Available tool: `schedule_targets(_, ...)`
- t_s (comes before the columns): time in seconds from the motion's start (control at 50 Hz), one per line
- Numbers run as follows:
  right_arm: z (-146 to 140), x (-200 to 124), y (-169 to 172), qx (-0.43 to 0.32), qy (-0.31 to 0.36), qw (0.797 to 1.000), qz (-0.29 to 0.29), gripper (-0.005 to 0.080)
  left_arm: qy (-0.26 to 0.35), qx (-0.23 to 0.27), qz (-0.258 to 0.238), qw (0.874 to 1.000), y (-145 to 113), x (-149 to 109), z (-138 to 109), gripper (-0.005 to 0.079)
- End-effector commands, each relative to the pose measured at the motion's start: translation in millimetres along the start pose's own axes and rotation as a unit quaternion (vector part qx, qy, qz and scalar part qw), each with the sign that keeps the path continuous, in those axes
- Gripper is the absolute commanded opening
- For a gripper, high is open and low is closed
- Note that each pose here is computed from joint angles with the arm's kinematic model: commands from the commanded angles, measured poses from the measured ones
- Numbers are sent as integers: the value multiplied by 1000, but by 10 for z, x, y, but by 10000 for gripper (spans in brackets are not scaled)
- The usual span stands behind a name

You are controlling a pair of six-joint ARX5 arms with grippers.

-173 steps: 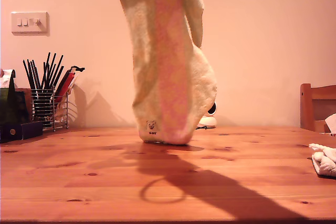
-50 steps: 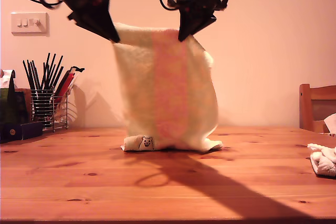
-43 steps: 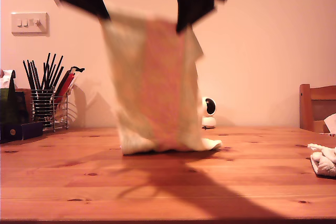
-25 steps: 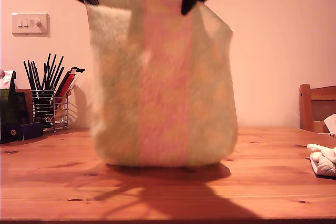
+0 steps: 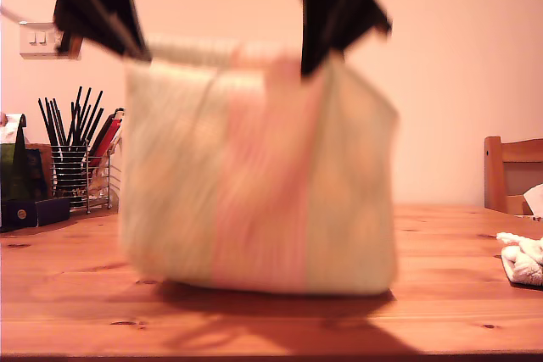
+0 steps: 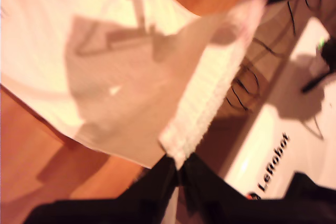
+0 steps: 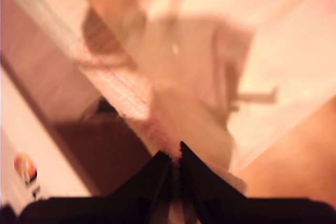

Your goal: Fold the tea towel in front of you. After folding it, place it to the right side.

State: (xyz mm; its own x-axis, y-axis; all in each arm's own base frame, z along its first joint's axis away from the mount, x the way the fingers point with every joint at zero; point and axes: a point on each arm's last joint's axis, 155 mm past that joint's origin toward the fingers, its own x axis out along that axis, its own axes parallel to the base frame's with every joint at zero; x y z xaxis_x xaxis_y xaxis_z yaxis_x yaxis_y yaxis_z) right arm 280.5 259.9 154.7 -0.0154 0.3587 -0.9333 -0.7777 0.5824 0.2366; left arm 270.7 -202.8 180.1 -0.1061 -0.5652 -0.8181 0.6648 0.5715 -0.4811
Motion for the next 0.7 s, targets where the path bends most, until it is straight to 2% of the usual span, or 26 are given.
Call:
schedule_targets(0.0, -85, 147, -2, 4, 16, 1000, 7, -12, 14, -6, -6, 1000, 18, 67, -95, -21)
schedule_targets(0.26, -259, 251, 21, 2, 45, 999, 17, -12, 36, -25, -21, 999, 18, 191, -255, -21)
schedule_targets(0.48, -429, 208, 276, 12, 76, 994, 75, -12, 33, -33, -37, 998, -73, 208, -230, -21)
schedule_targets(0.68, -405, 197, 399, -2, 69, 992, 105, -12, 37, -39, -37, 998, -96, 222, -234, -21)
